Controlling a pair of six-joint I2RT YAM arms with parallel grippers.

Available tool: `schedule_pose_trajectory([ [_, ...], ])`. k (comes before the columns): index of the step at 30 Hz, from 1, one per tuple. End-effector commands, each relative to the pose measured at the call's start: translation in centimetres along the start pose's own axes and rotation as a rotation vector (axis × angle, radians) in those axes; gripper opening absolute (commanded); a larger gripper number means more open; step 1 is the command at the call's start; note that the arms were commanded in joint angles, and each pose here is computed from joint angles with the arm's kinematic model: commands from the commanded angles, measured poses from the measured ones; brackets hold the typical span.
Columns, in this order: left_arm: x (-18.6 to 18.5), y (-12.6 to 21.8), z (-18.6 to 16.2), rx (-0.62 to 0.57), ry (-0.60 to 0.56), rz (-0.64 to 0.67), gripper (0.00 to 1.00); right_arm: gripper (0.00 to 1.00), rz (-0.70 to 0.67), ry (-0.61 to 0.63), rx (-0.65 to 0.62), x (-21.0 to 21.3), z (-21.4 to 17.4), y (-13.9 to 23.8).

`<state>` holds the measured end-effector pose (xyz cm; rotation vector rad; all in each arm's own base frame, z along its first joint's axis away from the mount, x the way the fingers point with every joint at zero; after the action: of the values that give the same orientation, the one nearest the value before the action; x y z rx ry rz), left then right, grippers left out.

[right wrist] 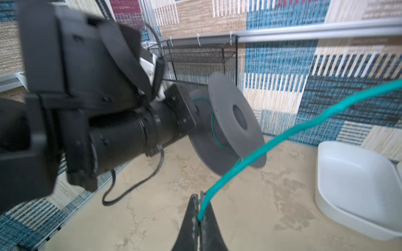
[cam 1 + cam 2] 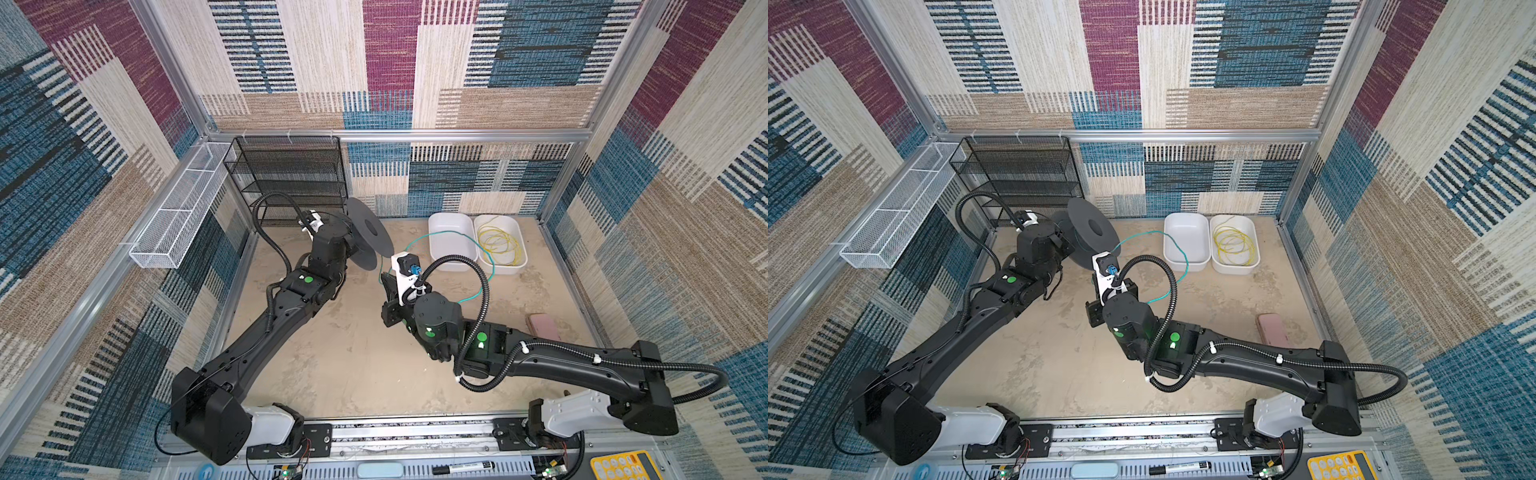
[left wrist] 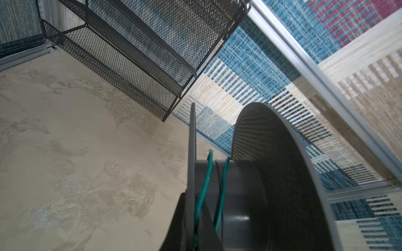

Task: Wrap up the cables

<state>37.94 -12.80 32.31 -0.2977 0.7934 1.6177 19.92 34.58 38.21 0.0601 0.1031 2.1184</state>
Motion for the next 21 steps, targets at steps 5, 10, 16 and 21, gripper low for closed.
schedule_pose_trajectory([
  [5, 0.0, -1.2, -3.0, 0.093, -0.245, 0.002, 0.00, 0.00, -0.085, 0.183, -0.183, -1.6, 7.9, 1.0],
  [10, -0.2, -0.9, -6.8, 0.195, -0.413, -0.034, 0.00, 0.00, -0.125, 0.231, -0.233, -3.9, 11.6, -0.1],
  [16, 0.4, 0.6, -10.5, 0.269, -0.597, -0.060, 0.00, 0.00, -0.116, 0.315, -0.278, -5.6, 13.5, -1.6],
  [21, 1.7, 2.4, -12.7, 0.292, -0.701, -0.074, 0.00, 0.00, -0.043, 0.301, -0.314, -8.0, 15.2, -1.9],
])
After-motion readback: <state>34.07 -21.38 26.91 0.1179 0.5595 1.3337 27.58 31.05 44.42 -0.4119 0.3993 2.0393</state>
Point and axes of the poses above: each gripper's point midway between its finger pads, its own y axis back along the fingers, its own x axis along the line the jaws close on, z = x × y, the point moved 4 cm from there along y, back along the fingers, and after that the axes turned 5 degrees about y, right-handed, at the moved point
